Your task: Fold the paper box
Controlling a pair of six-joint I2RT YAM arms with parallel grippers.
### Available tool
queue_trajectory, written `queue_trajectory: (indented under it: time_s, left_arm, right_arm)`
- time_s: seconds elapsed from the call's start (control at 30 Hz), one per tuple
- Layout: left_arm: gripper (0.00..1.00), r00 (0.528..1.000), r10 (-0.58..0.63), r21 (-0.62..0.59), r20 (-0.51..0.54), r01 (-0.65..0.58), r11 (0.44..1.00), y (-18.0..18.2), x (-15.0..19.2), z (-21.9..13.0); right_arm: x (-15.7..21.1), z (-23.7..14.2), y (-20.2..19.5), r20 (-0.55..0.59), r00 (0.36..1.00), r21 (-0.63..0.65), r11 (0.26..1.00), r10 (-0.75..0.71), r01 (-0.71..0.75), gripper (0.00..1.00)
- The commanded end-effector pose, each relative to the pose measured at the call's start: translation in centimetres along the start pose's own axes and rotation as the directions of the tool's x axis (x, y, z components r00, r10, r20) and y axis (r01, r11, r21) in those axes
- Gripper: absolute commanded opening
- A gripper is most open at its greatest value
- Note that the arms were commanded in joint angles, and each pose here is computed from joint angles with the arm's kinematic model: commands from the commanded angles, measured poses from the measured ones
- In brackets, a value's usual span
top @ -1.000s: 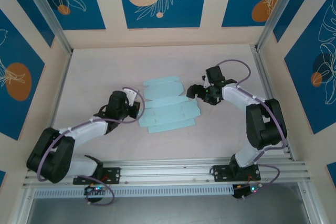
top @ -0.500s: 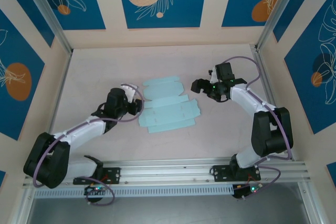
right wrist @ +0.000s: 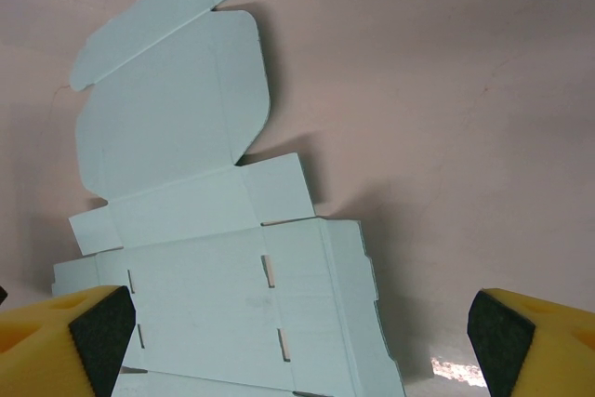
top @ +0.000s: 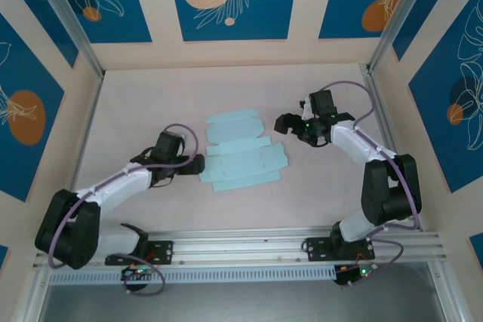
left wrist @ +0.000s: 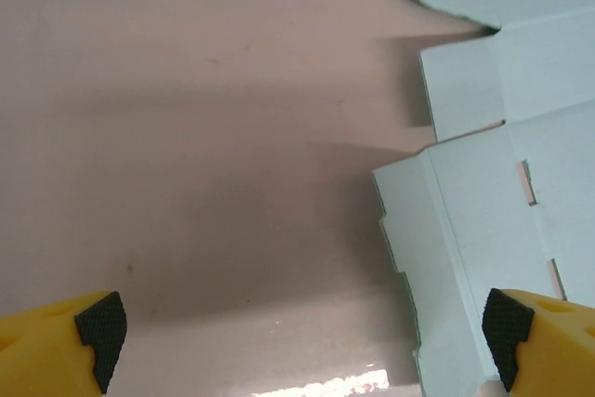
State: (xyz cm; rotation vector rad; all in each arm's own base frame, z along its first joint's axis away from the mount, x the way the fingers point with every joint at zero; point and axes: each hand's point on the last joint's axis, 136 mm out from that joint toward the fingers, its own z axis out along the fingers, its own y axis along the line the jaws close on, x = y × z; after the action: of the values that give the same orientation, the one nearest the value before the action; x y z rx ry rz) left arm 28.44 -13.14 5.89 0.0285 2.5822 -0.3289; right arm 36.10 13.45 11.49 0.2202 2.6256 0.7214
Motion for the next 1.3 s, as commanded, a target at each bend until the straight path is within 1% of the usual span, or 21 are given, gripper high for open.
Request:
queue_trajectory:
  time_s: [0.0, 0.07, 0.17, 0.2, 0.27, 0.33, 0.53, 0.63, 0.7, 0.73, 0.8, 0.83, 0.9, 0.97, 1.03, 1.17, 1.27]
  left_arm:
    - [1.0, 0.998, -0.059, 0.055, -0.036, 0.061, 0.997, -0.8, 0.4, 0.9]
    - [1.0, 0.997, -0.07, 0.074, -0.043, 0.073, 0.995, -1.1, 0.6, 1.6]
    - [0.89, 0.995, -0.086, 0.136, -0.048, 0.092, 0.986, -2.3, 0.4, 2.3]
    - [0.84, 0.994, -0.093, 0.161, -0.05, 0.1, 0.982, -2.7, 0.3, 2.5]
    - [0.79, 0.993, -0.104, 0.193, -0.064, 0.114, 0.974, -3.4, 0.4, 3.0]
    - [0.75, 0.991, -0.107, 0.206, -0.076, 0.121, 0.971, -3.8, 0.5, 3.4]
    - [0.56, 0.992, -0.09, 0.222, -0.094, 0.109, 0.969, -4.8, 0.8, 4.5]
    - [0.41, 0.991, -0.09, 0.221, -0.097, 0.11, 0.969, -4.9, 0.8, 5.3]
    - [0.25, 0.993, -0.084, 0.213, -0.087, 0.101, 0.972, -4.8, 0.5, 5.6]
    - [0.19, 0.995, -0.071, 0.206, -0.072, 0.085, 0.975, -4.7, 0.2, 5.6]
    - [0.03, 0.999, -0.026, 0.186, -0.024, 0.03, 0.982, -4.5, -0.8, 5.5]
    - [0.0, 1.0, 0.002, 0.183, 0.005, -0.003, 0.983, -4.5, -1.3, 5.2]
    - [0.0, 0.993, 0.085, 0.187, 0.084, -0.1, 0.977, -4.9, -2.9, 4.4]
    - [0.0, 0.974, 0.159, 0.195, 0.163, -0.19, 0.962, -5.7, -4.6, 3.3]
    - [0.0, 0.941, 0.232, 0.21, 0.245, -0.285, 0.935, -6.7, -6.0, 1.9]
    - [0.0, 0.839, 0.358, 0.198, 0.409, -0.465, 0.863, -8.4, -8.3, -0.8]
    - [0.0, 0.759, 0.434, 0.196, 0.485, -0.577, 0.793, -9.7, -8.7, -2.3]
  right_arm:
    - [0.5, -0.3, 0.2, -0.014, 1.0, -0.016, 1.0, 0.005, -0.005, 0.95]
    - [0.6, -0.3, 0.2, -0.014, 1.0, -0.016, 1.0, 0.005, -0.005, 0.95]
    - [0.5, -0.2, 0.3, -0.013, 1.0, -0.018, 1.0, 0.005, -0.005, 0.95]
    - [0.4, -0.1, 0.2, -0.015, 1.0, -0.018, 1.0, 0.006, -0.007, 0.95]
    - [0.3, 0.0, 0.3, -0.018, 1.0, -0.022, 1.0, 0.007, -0.007, 0.95]
    - [0.3, 0.3, 0.4, -0.023, 1.0, -0.025, 1.0, 0.005, -0.006, 0.95]
    - [-0.6, 1.2, 1.0, -0.038, 0.999, -0.057, 0.998, -0.003, 0.001, 0.95]
    - [-1.2, 2.2, 1.4, -0.063, 0.998, -0.075, 0.997, -0.01, 0.005, 0.95]
    - [-1.5, 3.0, 1.7, -0.089, 0.996, -0.091, 0.996, -0.014, 0.006, 0.94]
    - [-1.7, 3.4, 1.8, -0.097, 0.995, -0.099, 0.995, -0.017, 0.008, 0.94]
    - [-2.0, 3.9, 2.0, -0.112, 0.993, -0.111, 0.994, -0.024, 0.011, 0.93]
    - [-2.2, 4.1, 2.1, -0.117, 0.993, -0.119, 0.993, -0.025, 0.011, 0.93]
    - [-2.6, 4.3, 2.3, -0.127, 0.992, -0.142, 0.99, -0.026, 0.008, 0.93]
    - [-2.7, 4.4, 2.6, -0.134, 0.991, -0.169, 0.986, -0.024, 0.001, 0.93]
    - [-2.8, 4.3, 2.5, -0.137, 0.99, -0.189, 0.982, -0.017, -0.01, 0.92]
    - [-2.4, 3.9, 1.9, -0.131, 0.991, -0.212, 0.977, 0.002, -0.031, 0.92]
    - [-2.0, 3.1, 1.6, -0.122, 0.993, -0.232, 0.972, 0.0, -0.028, 0.89]
